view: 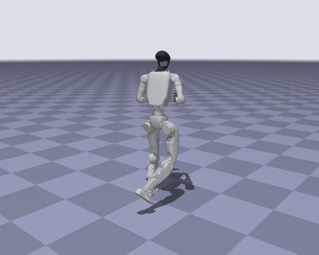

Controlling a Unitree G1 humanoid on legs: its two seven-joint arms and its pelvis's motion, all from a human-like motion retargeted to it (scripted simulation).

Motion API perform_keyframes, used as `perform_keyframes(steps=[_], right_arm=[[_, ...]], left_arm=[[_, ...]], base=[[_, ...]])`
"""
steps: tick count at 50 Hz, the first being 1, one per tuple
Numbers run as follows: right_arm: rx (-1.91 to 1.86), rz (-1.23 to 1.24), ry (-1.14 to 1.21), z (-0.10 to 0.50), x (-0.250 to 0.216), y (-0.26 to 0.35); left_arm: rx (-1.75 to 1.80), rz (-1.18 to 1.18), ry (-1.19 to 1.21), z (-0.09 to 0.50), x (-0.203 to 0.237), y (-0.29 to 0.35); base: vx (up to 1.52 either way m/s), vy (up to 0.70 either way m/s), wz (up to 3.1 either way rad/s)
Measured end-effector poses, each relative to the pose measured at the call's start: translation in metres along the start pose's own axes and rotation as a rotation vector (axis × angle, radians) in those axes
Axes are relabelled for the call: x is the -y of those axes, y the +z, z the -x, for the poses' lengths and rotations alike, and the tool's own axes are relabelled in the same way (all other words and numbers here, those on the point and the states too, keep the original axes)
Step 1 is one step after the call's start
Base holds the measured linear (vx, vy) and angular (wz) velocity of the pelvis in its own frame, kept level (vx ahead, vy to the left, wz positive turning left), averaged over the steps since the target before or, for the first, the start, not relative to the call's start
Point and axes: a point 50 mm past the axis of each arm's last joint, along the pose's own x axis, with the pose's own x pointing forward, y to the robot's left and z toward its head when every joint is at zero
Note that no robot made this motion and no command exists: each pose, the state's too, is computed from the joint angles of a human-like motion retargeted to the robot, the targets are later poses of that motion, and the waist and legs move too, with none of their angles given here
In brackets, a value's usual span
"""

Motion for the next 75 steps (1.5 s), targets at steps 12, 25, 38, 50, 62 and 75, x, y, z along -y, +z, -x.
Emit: perform_keyframes(steps=[12, 25, 38, 50, 62, 75], right_arm=[[-0.462, -0.145, -0.129, 0.121, 0.056, -0.022], [0.170, 0.055, -0.055, -0.033, 0.050, 0.046], [0.091, -0.124, 0.116, 0.003, 0.002, 0.028], [-0.215, -0.079, -0.047, 0.074, 0.063, 0.013], [-0.153, 0.127, -0.318, 0.044, 0.092, 0.003], [0.285, -0.183, 0.374, -0.019, -0.006, 0.084]], left_arm=[[0.784, 0.045, -0.431, -0.082, 0.121, 0.156], [0.041, 0.173, 0.161, 0.052, -0.028, 0.041], [-0.229, -0.227, 0.217, 0.089, -0.062, 0.023], [0.463, 0.096, 0.012, -0.057, 0.006, 0.095], [0.118, -0.016, 0.012, -0.046, 0.004, 0.028], [-0.444, 0.018, 0.417, 0.159, -0.079, 0.031]], base=[[1.22, -0.19, 1.07], [1.11, -0.34, -0.35], [1.10, 0.04, -0.71], [0.93, -0.01, -0.47], [0.84, -0.04, -1.81], [0.61, -0.10, -4.25]])
